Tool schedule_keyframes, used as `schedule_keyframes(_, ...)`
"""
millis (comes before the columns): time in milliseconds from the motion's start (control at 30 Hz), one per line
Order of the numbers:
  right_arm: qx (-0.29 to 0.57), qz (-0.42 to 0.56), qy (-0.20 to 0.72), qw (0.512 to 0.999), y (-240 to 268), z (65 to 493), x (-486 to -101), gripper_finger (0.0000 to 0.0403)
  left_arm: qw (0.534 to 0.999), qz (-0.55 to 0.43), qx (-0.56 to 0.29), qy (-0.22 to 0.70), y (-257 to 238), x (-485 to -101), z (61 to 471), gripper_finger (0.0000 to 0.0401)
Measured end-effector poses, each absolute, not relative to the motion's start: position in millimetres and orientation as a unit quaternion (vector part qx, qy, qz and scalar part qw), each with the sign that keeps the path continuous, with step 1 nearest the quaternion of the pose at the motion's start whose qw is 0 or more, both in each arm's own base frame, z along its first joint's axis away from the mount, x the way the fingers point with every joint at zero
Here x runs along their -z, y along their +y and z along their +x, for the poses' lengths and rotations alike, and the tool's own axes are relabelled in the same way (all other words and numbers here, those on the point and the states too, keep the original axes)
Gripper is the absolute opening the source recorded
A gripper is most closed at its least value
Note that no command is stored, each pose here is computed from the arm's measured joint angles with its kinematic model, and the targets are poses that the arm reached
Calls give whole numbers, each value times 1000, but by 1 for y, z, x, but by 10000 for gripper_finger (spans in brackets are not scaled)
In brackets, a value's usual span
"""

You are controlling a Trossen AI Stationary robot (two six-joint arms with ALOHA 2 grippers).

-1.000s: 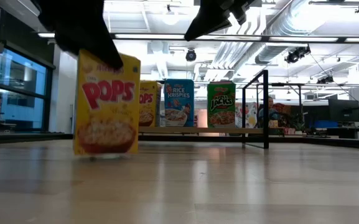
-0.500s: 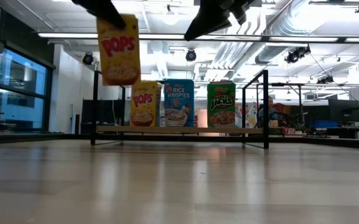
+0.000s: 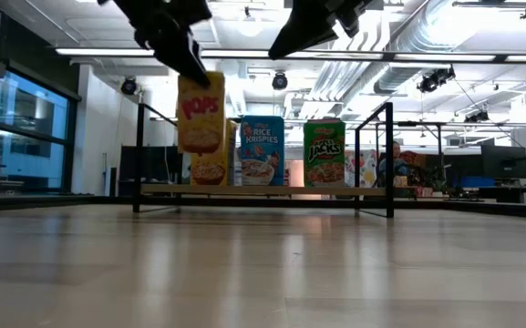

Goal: Stack cereal on shelf
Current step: Put the yellow cereal box on the shelf

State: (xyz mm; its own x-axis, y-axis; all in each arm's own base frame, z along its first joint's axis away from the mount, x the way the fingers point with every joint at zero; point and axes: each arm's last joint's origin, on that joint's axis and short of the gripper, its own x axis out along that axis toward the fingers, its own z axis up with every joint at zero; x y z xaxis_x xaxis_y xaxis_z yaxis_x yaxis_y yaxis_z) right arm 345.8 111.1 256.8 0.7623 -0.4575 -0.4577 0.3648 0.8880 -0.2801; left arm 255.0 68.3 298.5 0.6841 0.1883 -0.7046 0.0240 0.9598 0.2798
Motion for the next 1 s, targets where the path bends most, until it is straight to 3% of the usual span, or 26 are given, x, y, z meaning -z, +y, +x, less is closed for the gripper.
schedule_keyframes(400, 220, -88, 267, 934, 111, 346, -257, 0, 892, 62, -33, 446, 110, -262, 267, 121)
schedule_keyframes(1000, 220, -87, 267, 934, 111, 346, -257, 0, 887, 72, -83, 449, 117, -258, 273, 122)
